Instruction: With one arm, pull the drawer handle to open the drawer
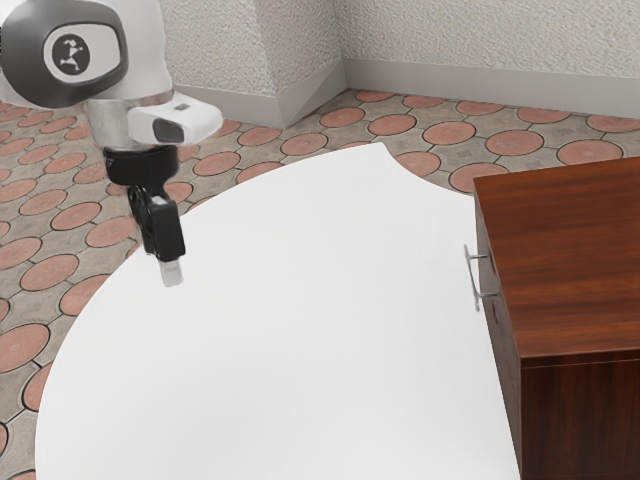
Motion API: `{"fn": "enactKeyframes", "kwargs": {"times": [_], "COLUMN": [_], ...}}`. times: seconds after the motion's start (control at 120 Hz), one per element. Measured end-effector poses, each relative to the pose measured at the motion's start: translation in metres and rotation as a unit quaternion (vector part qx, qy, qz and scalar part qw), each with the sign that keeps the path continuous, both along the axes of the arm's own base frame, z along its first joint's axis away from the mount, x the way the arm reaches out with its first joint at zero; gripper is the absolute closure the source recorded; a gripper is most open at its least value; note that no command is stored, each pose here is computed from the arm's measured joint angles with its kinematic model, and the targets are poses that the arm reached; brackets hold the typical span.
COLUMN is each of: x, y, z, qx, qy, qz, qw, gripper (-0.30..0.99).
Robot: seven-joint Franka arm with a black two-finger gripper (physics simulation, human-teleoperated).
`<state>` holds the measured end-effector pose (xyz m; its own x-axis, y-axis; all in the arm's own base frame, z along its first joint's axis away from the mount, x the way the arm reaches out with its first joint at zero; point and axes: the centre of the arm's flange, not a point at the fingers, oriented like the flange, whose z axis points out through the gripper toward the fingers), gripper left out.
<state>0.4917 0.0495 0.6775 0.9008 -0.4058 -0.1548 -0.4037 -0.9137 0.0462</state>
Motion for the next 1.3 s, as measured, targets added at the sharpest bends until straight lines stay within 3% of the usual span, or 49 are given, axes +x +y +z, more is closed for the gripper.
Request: {"fn": "enactKeyframes", "kwargs": {"times": [0.133,0.292,0.367,0.45,0.633,0.725,0.817,1.083,1.3], "x": [0.012,0.016,0.022,0.036,0.062,0.08,0.093,0.119,0.134], "y": [-0.001,-0.013,-0.025,-0.033,-0.053,-0.066,-0.077,-0.113,-0.135], "z": [0.008,0.006,0.003,-0.003,-0.003,-0.016,-0.025,-0.042,-0.064], "qx": [0.0,-0.005,-0.009,-0.012,-0.024,-0.057,-0.07,-0.063,-0.073], "qy": [-0.051,-0.06,-0.062,-0.079,-0.139,-0.168,-0.195,-0.242,-0.261], "qz": [-0.054,-0.133,-0.2,-0.289,-0.484,-0.565,-0.633,-0.769,-0.824], "qw": [0.997,0.989,0.978,0.954,0.864,0.805,0.745,0.588,0.497], "gripper": [0.0,0.0,0.0,0.0,0.0,0.01,0.07,0.23,0.29]}}
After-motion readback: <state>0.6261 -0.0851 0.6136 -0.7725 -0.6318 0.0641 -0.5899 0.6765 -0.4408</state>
